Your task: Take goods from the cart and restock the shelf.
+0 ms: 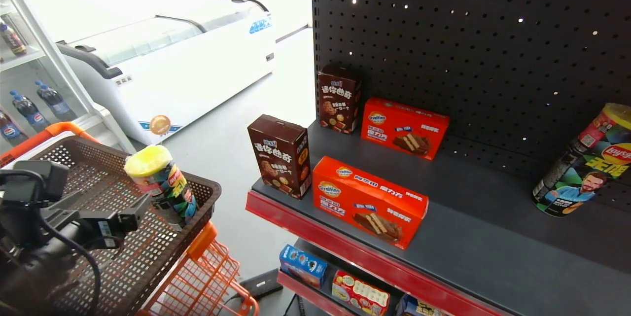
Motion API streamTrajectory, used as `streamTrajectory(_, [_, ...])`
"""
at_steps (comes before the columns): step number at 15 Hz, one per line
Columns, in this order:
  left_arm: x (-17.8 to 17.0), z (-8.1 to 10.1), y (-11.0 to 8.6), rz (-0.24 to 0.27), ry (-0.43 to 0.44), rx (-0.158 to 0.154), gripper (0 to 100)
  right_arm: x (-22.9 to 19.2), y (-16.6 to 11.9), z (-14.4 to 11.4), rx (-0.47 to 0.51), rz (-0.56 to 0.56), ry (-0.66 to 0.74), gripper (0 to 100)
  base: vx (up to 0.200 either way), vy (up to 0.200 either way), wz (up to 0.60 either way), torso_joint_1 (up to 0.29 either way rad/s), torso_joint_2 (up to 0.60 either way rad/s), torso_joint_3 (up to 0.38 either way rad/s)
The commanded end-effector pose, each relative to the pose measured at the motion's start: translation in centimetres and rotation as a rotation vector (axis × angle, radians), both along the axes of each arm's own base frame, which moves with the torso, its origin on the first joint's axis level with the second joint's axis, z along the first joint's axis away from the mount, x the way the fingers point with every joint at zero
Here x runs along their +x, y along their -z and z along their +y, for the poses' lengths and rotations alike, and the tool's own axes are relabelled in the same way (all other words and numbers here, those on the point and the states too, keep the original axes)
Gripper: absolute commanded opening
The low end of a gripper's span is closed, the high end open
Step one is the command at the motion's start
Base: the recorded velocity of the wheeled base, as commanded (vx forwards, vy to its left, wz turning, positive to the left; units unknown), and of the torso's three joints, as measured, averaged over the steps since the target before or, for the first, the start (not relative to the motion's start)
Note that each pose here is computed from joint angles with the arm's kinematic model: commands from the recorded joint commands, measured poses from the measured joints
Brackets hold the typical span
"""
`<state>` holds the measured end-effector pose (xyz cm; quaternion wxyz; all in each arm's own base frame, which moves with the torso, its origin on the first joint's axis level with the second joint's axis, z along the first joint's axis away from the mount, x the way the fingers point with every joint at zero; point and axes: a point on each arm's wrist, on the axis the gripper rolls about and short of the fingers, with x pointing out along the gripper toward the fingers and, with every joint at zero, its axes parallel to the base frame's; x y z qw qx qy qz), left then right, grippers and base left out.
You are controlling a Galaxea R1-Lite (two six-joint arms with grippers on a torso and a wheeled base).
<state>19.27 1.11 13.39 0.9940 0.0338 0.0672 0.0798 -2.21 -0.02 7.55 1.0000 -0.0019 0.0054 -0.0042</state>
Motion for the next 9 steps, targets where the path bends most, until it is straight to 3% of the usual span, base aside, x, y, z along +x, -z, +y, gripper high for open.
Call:
streamTrajectory(1, [4.0, 0.2, 4.8, 0.11, 0.001, -0.01, 100, 0.0, 0.0, 0.0, -0.001, 0.001, -0.001, 100, 0.0, 0.0, 0.0, 0.0, 0.0, 0.0])
streamTrajectory(9, [11.6, 0.7, 6.6, 0.0, -0.005, -0.017, 100, 0.0, 0.0, 0.0, -0.001, 0.001, -0.001, 100, 0.0, 0.0, 0.0, 0.0, 0.0, 0.0])
